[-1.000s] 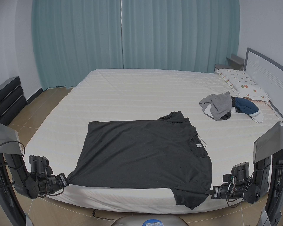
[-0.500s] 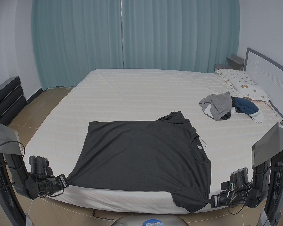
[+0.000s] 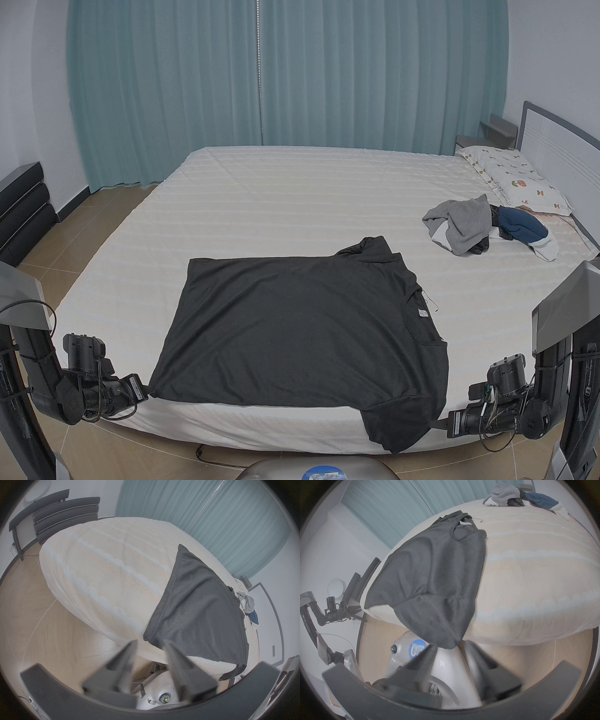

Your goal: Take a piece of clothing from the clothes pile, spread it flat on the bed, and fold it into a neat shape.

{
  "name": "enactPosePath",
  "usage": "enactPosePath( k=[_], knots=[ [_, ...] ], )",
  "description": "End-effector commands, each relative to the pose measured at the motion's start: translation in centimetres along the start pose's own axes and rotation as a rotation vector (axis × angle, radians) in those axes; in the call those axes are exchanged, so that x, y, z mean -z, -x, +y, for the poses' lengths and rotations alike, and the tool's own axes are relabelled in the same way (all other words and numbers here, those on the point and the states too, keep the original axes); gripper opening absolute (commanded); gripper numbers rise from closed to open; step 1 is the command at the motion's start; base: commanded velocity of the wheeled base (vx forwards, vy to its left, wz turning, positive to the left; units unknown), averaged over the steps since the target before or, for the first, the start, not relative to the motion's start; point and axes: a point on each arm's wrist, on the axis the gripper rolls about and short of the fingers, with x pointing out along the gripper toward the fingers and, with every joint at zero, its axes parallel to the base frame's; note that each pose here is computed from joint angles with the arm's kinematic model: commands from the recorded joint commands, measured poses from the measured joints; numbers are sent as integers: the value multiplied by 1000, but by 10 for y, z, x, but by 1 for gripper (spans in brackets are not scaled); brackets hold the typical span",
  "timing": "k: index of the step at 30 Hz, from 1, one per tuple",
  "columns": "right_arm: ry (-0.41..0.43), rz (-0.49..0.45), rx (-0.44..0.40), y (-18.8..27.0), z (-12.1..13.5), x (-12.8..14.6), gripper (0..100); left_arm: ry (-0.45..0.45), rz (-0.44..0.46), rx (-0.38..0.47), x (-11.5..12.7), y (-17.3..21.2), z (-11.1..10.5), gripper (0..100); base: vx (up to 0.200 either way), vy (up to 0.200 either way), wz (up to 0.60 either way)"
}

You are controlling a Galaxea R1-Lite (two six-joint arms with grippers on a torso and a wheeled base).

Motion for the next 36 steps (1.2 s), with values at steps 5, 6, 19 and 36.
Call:
enactPosePath(
  k=[5, 6, 19, 36],
  knots=[
    [-7, -174, -7, 21, -2, -28, 100, 11, -58, 37, -11, 5, -6, 100, 0, 0, 0],
    [-8, -209, -9, 25, -2, -34, 100, 14, -73, 46, -14, 7, -7, 100, 0, 0, 0],
    [-150, -432, -18, 40, -15, -78, 100, 130, -147, 76, -32, 11, -9, 100, 0, 62, 0],
    [-173, -421, -32, 36, -13, -78, 100, 133, -135, 111, -33, 10, -10, 100, 0, 94, 0]
  ],
)
